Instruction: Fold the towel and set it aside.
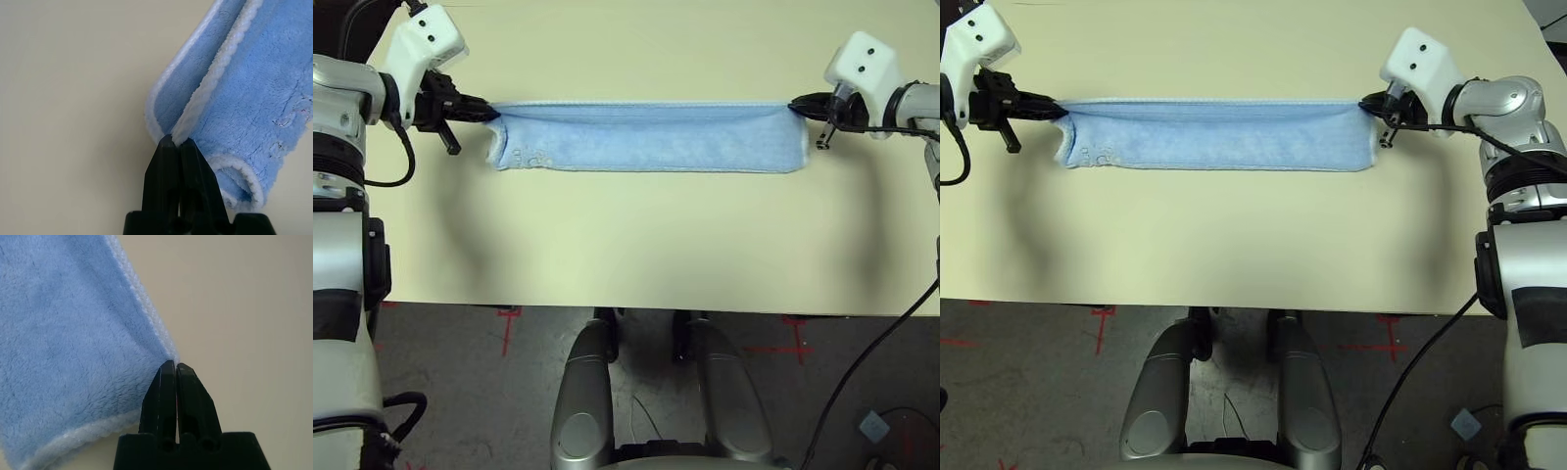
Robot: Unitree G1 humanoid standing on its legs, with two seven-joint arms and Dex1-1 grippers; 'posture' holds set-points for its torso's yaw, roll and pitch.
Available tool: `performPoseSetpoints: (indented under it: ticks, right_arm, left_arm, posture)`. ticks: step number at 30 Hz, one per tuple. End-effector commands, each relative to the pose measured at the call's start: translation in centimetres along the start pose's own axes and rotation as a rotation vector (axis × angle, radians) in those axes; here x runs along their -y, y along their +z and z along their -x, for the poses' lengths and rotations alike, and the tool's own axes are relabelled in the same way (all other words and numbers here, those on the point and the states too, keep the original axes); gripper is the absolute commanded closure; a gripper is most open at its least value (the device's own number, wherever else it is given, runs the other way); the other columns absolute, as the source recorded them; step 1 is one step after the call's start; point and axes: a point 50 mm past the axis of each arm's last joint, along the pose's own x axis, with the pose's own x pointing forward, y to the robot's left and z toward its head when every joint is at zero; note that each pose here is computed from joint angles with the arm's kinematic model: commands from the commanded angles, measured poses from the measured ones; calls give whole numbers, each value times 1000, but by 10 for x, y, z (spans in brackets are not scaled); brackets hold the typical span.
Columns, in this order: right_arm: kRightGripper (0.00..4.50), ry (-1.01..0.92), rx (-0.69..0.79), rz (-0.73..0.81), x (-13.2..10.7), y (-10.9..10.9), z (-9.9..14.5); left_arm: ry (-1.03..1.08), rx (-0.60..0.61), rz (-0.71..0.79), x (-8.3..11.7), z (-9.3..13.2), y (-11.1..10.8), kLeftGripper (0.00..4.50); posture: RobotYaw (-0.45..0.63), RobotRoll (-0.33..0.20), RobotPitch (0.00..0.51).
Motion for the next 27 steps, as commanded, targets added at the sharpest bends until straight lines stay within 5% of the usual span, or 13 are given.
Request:
performPoseSetpoints:
  ticks: [1, 11, 18, 27]
  right_arm:
    - [3690, -13, 30, -58, -1, -8, 6]
    - [12, -111, 288, -253, 16, 6, 19]
    - [12, 71, 493, -537, 10, 10, 21]
    - [12, 60, 560, -781, -6, 5, 2]
  left_arm:
    - [23, -32, 47, 0, 2, -11, 3767]
    - [172, 284, 125, -16, 18, 17, 17]
    - [-77, 533, 193, -3, 15, 34, 17]
    - [-252, 626, 150, 32, -17, 24, 17]
  posture:
    - [-22, 0, 365]
    - [-20, 0, 355]
    - [-16, 0, 351]
    - [-22, 0, 353]
